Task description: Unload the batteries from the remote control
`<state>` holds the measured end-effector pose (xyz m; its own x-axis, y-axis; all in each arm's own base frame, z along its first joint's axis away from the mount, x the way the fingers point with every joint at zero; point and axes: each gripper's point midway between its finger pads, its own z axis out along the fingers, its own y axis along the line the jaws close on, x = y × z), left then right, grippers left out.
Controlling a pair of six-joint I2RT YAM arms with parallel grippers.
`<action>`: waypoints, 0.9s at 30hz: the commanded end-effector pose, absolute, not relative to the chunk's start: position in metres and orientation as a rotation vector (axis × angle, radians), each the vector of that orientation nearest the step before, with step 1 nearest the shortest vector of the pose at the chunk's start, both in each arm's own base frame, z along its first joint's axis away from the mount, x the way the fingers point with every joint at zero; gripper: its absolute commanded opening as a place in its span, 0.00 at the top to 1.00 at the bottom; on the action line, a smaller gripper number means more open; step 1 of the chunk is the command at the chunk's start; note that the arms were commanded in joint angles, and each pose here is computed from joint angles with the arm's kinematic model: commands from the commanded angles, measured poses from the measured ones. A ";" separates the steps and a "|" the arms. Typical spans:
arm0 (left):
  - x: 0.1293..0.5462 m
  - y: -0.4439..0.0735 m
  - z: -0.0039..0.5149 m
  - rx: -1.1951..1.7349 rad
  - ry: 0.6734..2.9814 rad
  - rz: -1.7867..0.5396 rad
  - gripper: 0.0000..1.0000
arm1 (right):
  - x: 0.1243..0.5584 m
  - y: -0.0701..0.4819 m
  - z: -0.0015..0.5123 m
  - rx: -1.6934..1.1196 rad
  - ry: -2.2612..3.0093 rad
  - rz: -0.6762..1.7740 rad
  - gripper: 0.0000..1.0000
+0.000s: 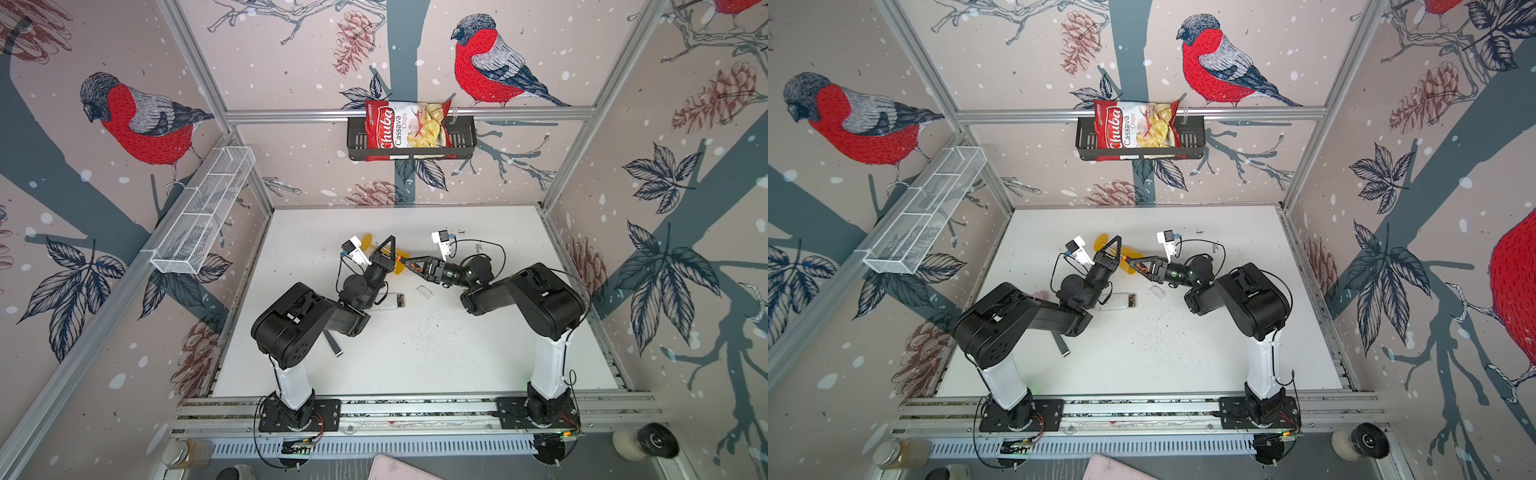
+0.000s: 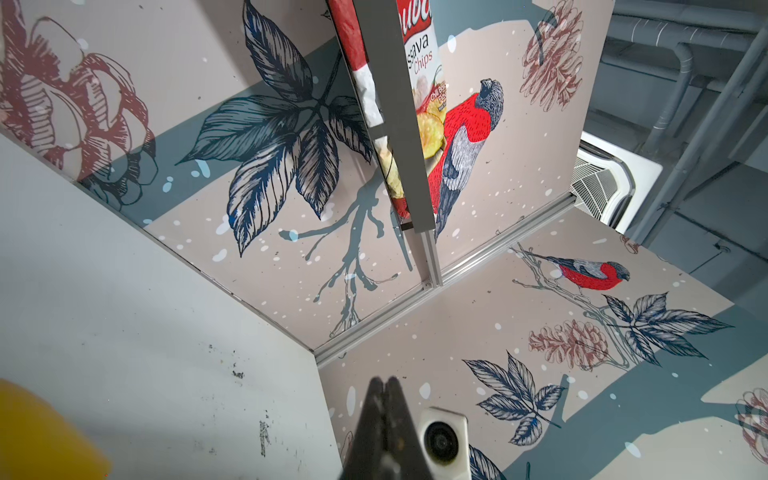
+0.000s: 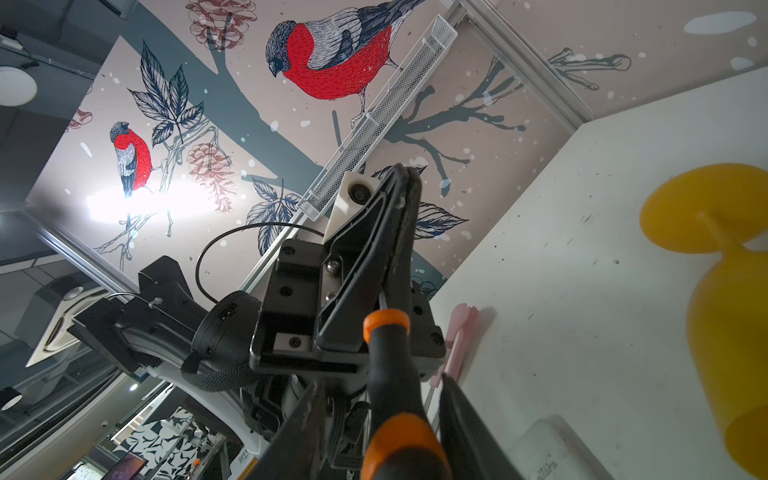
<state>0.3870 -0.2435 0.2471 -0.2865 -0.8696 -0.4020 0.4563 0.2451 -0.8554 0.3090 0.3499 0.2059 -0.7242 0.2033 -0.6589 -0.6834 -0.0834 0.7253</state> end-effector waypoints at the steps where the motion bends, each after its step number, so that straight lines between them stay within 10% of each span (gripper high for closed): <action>1: 0.377 -0.238 0.274 -0.388 1.165 -1.401 1.00 | 0.300 0.347 0.221 -0.599 1.476 1.881 0.54; 27: 0.368 -0.254 0.281 -0.288 1.145 -1.481 1.00 | 0.310 0.341 0.227 -0.518 1.422 1.871 0.86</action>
